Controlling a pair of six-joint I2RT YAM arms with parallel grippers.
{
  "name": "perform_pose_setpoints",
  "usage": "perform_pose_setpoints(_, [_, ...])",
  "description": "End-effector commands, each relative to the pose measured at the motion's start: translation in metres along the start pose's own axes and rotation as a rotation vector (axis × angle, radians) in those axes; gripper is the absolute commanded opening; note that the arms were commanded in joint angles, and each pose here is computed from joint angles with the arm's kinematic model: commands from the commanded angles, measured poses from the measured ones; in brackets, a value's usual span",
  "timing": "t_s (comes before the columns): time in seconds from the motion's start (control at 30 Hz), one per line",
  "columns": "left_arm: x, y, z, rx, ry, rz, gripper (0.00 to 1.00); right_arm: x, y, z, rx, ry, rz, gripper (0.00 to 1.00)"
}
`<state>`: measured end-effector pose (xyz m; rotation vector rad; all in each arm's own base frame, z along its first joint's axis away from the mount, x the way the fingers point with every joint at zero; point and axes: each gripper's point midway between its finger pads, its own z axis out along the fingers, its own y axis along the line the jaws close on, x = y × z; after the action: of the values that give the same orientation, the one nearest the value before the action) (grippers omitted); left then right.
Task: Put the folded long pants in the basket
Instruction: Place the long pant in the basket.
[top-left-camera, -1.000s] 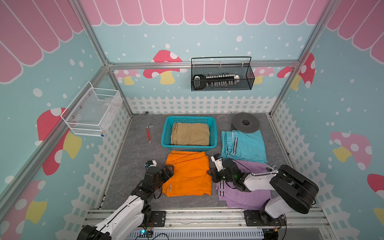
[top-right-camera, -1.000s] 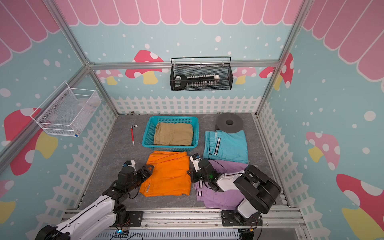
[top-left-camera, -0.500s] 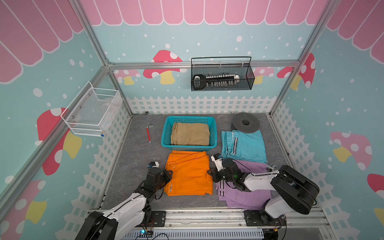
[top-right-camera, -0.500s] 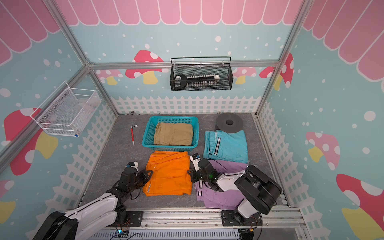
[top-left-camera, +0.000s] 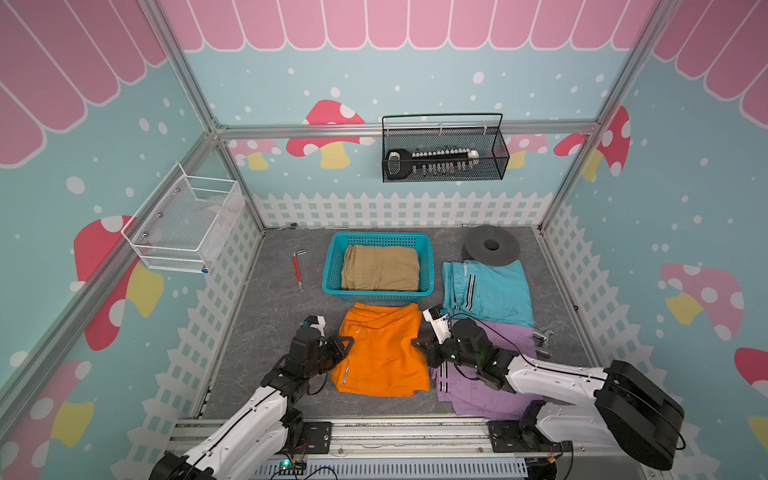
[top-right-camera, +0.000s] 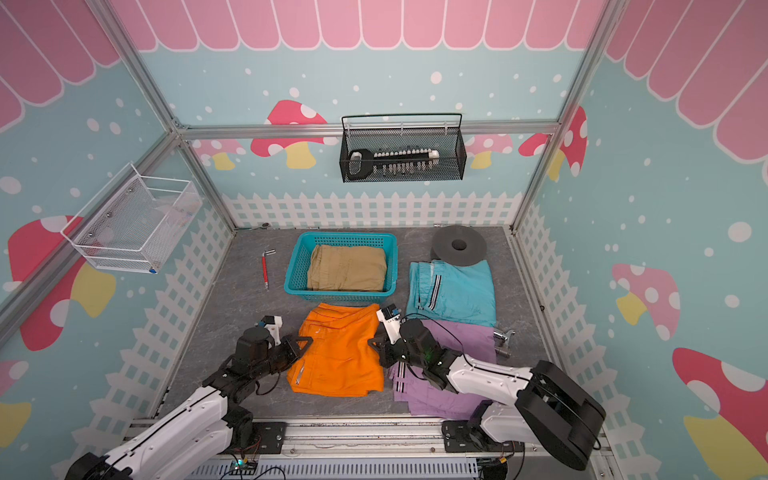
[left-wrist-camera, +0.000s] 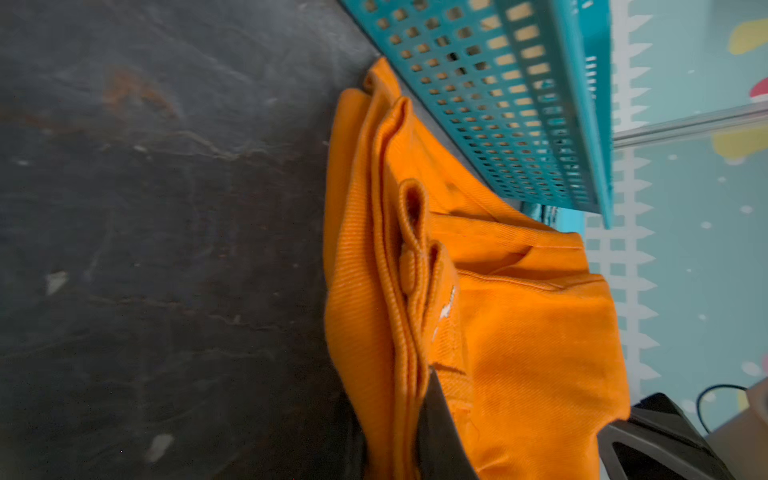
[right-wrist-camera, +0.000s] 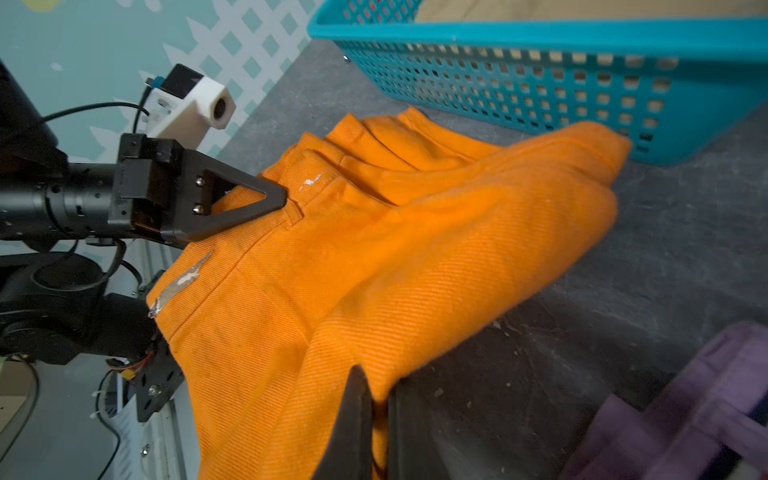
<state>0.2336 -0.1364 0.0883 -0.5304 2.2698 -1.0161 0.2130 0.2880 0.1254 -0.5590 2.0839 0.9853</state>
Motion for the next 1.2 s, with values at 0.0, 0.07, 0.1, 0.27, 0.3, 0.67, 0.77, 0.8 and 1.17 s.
perform_pose_setpoints(0.0, [-0.01, -0.054, -0.021, 0.15, 0.008, 0.049, 0.0, -0.05, 0.026, -0.019, -0.051, -0.14, -0.049, 0.0])
perform_pose_setpoints(0.07, [-0.018, -0.074, -0.031, 0.194, -0.006, 0.068, 0.0, -0.068, 0.037, -0.031, -0.072, -0.187, -0.066, 0.0])
perform_pose_setpoints(0.1, [-0.022, -0.085, -0.037, 0.216, -0.012, 0.076, 0.0, -0.078, 0.042, -0.037, -0.078, -0.212, -0.075, 0.0])
perform_pose_setpoints(0.27, [-0.051, -0.126, -0.051, 0.261, -0.082, 0.111, 0.0, -0.127, 0.056, -0.052, -0.049, -0.301, -0.126, 0.0])
perform_pose_setpoints(0.3, [-0.059, -0.133, -0.052, 0.261, -0.099, 0.123, 0.0, -0.138, 0.058, -0.053, -0.044, -0.316, -0.134, 0.0])
perform_pose_setpoints(0.67, [-0.135, -0.192, -0.014, 0.25, -0.124, 0.172, 0.0, -0.219, 0.049, -0.031, -0.014, -0.347, -0.186, 0.0])
perform_pose_setpoints(0.77, [-0.162, -0.189, 0.005, 0.23, -0.128, 0.143, 0.0, -0.24, 0.032, -0.02, 0.025, -0.345, -0.196, 0.0])
perform_pose_setpoints(0.8, [-0.173, -0.182, 0.013, 0.205, -0.139, 0.123, 0.0, -0.247, 0.028, -0.016, 0.039, -0.347, -0.207, 0.0])
perform_pose_setpoints(1.17, [-0.226, -0.176, 0.064, 0.179, -0.137, 0.118, 0.0, -0.275, -0.054, 0.037, 0.182, -0.273, -0.214, 0.0])
